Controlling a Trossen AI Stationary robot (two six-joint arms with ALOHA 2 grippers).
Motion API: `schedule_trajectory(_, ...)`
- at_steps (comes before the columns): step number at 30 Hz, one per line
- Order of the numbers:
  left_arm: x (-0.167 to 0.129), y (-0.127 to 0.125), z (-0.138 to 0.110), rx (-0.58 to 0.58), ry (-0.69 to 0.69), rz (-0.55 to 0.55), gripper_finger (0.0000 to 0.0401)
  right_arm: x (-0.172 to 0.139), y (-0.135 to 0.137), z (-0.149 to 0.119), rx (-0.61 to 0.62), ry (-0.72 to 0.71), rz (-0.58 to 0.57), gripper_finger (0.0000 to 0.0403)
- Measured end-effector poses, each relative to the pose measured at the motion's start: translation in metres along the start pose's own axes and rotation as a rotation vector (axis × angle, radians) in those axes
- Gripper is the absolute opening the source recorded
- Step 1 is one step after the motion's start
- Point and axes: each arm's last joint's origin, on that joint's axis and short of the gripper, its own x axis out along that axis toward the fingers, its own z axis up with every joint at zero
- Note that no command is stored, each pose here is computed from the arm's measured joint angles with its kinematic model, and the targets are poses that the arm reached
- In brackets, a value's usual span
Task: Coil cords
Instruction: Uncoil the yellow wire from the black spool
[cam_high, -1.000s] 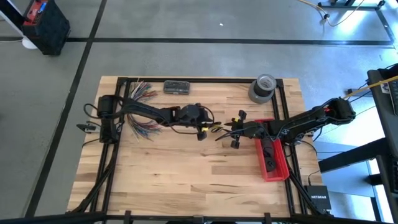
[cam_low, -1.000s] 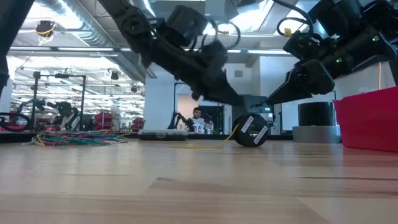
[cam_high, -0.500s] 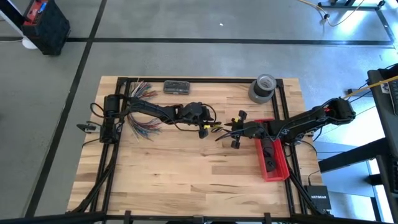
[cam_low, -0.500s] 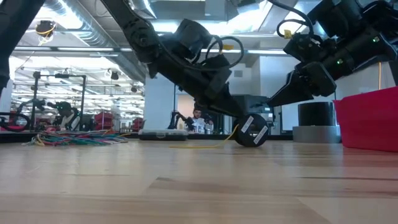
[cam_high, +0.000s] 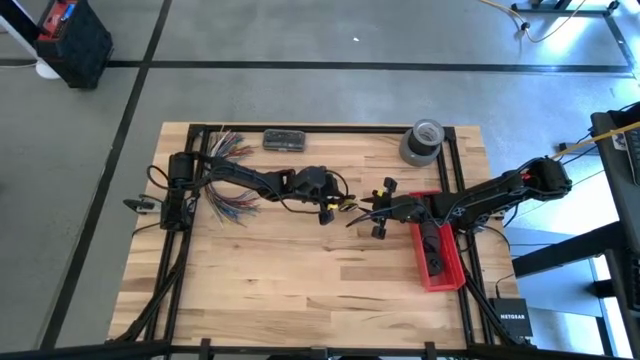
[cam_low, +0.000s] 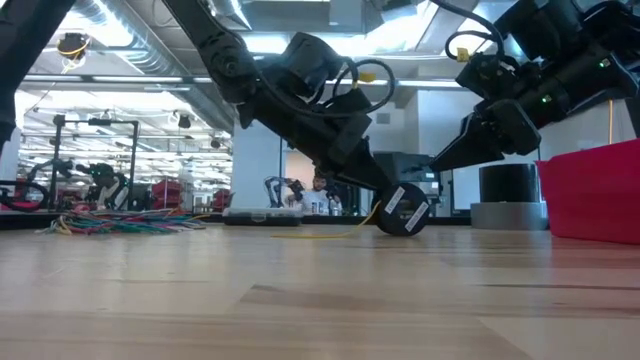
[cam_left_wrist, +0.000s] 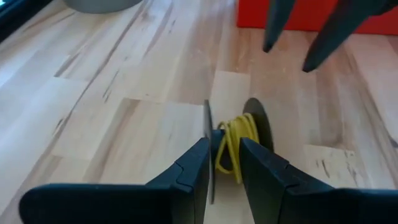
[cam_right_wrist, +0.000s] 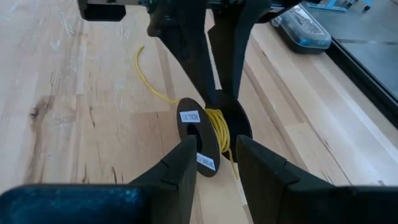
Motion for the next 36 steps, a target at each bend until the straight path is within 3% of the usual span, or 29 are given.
schedule_trajectory(4, 0.000, 0.000, 0.000, 0.021, 0.000, -0.001, 0.0073, 0.000, 0.000, 0.000, 0.000, 0.000, 0.000, 0.0117)
schedule_trajectory(9, 0.000, 0.001, -0.002, 0.020, 0.020, -0.027, 0.0012, 0.000, 0.000, 0.000, 0.000, 0.000, 0.000, 0.0117)
schedule_trajectory(15, -0.003, 0.004, -0.004, 0.021, 0.063, 0.052, 0.0003, 0.000, 0.000, 0.000, 0.000, 0.000, 0.000, 0.0117)
schedule_trajectory(23, -0.054, -0.012, 0.049, 0.112, -0.107, 0.269, 0.0001, -0.001, -0.001, 0.006, -0.008, -0.043, -0.017, 0.0117)
schedule_trajectory(29, -0.112, -0.045, 0.084, 0.178, -0.237, 0.450, 0.0001, 0.000, 0.001, 0.041, 0.032, -0.140, 0.014, 0.0133)
schedule_trajectory(36, -0.126, -0.079, 0.079, 0.278, -0.194, 0.591, 0.0000, 0.022, 0.010, 0.069, -0.014, -0.238, -0.029, 0.0175)
